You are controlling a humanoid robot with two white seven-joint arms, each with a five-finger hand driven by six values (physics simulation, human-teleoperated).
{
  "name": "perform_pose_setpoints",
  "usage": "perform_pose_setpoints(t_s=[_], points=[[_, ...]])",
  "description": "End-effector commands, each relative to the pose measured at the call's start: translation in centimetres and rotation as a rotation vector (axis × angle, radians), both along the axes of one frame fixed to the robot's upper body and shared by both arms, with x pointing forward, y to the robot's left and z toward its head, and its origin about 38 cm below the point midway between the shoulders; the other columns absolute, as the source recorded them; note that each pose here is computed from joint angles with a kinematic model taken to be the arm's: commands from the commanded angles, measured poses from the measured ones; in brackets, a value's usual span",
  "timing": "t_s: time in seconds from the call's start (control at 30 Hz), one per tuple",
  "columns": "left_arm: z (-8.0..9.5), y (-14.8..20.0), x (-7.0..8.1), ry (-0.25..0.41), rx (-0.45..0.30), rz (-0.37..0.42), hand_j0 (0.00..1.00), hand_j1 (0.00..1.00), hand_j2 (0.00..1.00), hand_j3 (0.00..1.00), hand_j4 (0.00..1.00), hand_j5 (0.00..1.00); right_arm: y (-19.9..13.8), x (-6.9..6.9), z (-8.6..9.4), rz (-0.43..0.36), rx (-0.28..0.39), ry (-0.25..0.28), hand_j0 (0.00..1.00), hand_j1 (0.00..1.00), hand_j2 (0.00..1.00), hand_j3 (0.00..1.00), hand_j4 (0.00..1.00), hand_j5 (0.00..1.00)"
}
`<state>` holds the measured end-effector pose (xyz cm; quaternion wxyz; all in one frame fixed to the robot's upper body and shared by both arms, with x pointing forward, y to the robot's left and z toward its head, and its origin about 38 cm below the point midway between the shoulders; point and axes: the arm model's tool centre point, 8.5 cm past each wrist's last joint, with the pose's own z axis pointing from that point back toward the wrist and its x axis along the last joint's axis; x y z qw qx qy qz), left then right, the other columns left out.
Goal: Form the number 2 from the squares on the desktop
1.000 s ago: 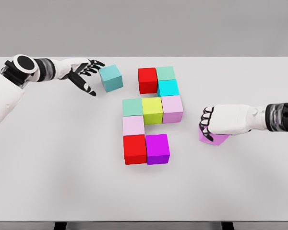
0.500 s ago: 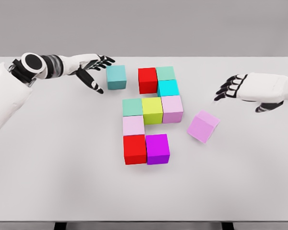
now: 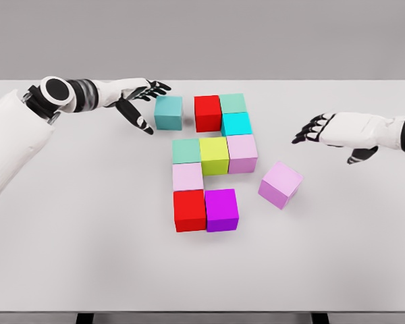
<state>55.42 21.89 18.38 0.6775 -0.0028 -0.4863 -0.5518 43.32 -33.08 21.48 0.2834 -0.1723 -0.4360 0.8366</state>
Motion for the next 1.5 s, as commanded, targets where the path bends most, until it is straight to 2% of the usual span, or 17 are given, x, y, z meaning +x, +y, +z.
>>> perform_pose_setpoints(t_s=[0.0, 0.1, 0.2, 0.23, 0.27, 0.33, 0.4, 0.47, 0.53, 0.6, 0.8, 0.9, 1.2, 1.3, 1.37, 1.47], points=[[0.1, 0.0, 0.0, 0.001, -0.007, 0.003, 1.00, 1.00, 1.00, 1.00, 1.00, 1.00, 1.1, 0.0, -1.0, 0.020, 0.000, 0.014, 1.00, 1.00, 1.00, 1.00, 1.00, 1.00], [1.3, 0.8, 0.2, -0.012, -0.031, 0.012, 1.00, 1.00, 1.00, 1.00, 1.00, 1.00, 0.8, -0.1, -1.3, 0.013, -0.007, 0.022, 1.00, 1.00, 1.00, 1.00, 1.00, 1.00], [2.4, 4.1, -0.1, -0.022, -0.036, 0.051, 1.00, 1.00, 1.00, 1.00, 1.00, 1.00, -0.1, 0.3, -1.2, -0.014, -0.019, 0.022, 1.00, 1.00, 1.00, 1.00, 1.00, 1.00], [2.7, 5.6, -0.5, -0.030, -0.030, 0.062, 1.00, 1.00, 1.00, 1.00, 1.00, 1.00, -0.8, 0.6, -1.7, -0.034, -0.047, 0.021, 1.00, 1.00, 1.00, 1.00, 1.00, 1.00], [2.7, 6.2, -0.8, -0.033, -0.023, 0.061, 1.00, 1.00, 1.00, 1.00, 1.00, 1.00, -0.9, 0.6, -1.7, -0.036, -0.060, 0.017, 1.00, 1.00, 1.00, 1.00, 1.00, 1.00], [2.3, 6.9, -2.5, -0.050, -0.017, 0.011, 1.00, 1.00, 1.00, 1.00, 1.00, 1.00, -1.3, 0.8, -2.1, -0.048, -0.091, 0.014, 1.00, 1.00, 1.00, 1.00, 1.00, 1.00], [1.7, 6.5, -3.2, -0.041, -0.016, -0.009, 1.00, 1.00, 1.00, 1.00, 1.00, 1.00, -1.4, 0.9, -2.3, -0.050, -0.110, 0.011, 1.00, 1.00, 1.00, 1.00, 1.00, 1.00], [1.3, 6.1, -3.3, -0.035, -0.013, -0.021, 1.00, 1.00, 1.00, 1.00, 1.00, 1.00, -1.1, 0.9, -2.5, -0.043, -0.110, 0.014, 1.00, 1.00, 1.00, 1.00, 1.00, 1.00], [1.2, 5.7, -3.4, -0.034, -0.012, -0.031, 1.00, 1.00, 1.00, 1.00, 1.00, 1.00, -0.6, 0.6, -2.9, -0.026, -0.115, 0.022, 1.00, 1.00, 1.00, 1.00, 1.00, 1.00], [0.9, 4.6, -3.6, -0.048, -0.004, -0.079, 1.00, 1.00, 1.00, 1.00, 1.00, 1.00, 0.7, -0.1, -3.8, 0.022, -0.130, 0.042, 1.00, 1.00, 1.00, 1.00, 1.00, 1.00], [-0.8, 2.6, -4.1, -0.015, 0.013, -0.127, 1.00, 1.00, 1.00, 1.00, 1.00, 1.00, 3.2, -1.1, -3.8, 0.102, -0.123, 0.033, 1.00, 1.00, 1.00, 1.00, 1.00, 1.00], [-0.9, 2.0, -4.1, -0.015, 0.005, -0.137, 1.00, 1.00, 1.00, 1.00, 1.00, 1.00, 4.9, -2.0, -3.8, 0.160, -0.119, 0.027, 1.00, 1.00, 1.00, 1.00, 1.00, 1.00], [-0.7, 1.8, -4.1, -0.018, 0.000, -0.139, 1.00, 1.00, 1.00, 1.00, 1.00, 1.00, 7.7, -4.0, -3.7, 0.262, -0.108, 0.017, 1.00, 1.00, 1.00, 1.00, 1.00, 1.00], [-0.3, 2.7, -4.0, -0.027, -0.004, -0.130, 1.00, 1.00, 1.00, 1.00, 1.00, 1.00, 7.6, -3.8, -3.6, 0.255, -0.103, 0.014, 1.00, 1.00, 1.00, 1.00, 1.00, 1.00], [-0.3, 3.0, -3.9, -0.029, -0.007, -0.125, 1.00, 1.00, 1.00, 1.00, 1.00, 1.00, 6.1, -2.5, -3.2, 0.199, -0.099, 0.017, 1.00, 1.00, 1.00, 1.00, 1.00, 1.00], [-0.5, 4.3, -3.5, -0.023, 0.004, -0.090, 1.00, 1.00, 1.00, 1.00, 1.00, 1.00, 3.9, -0.5, -1.8, 0.121, -0.109, -0.006, 1.00, 1.00, 1.00, 1.00, 1.00, 1.00]])
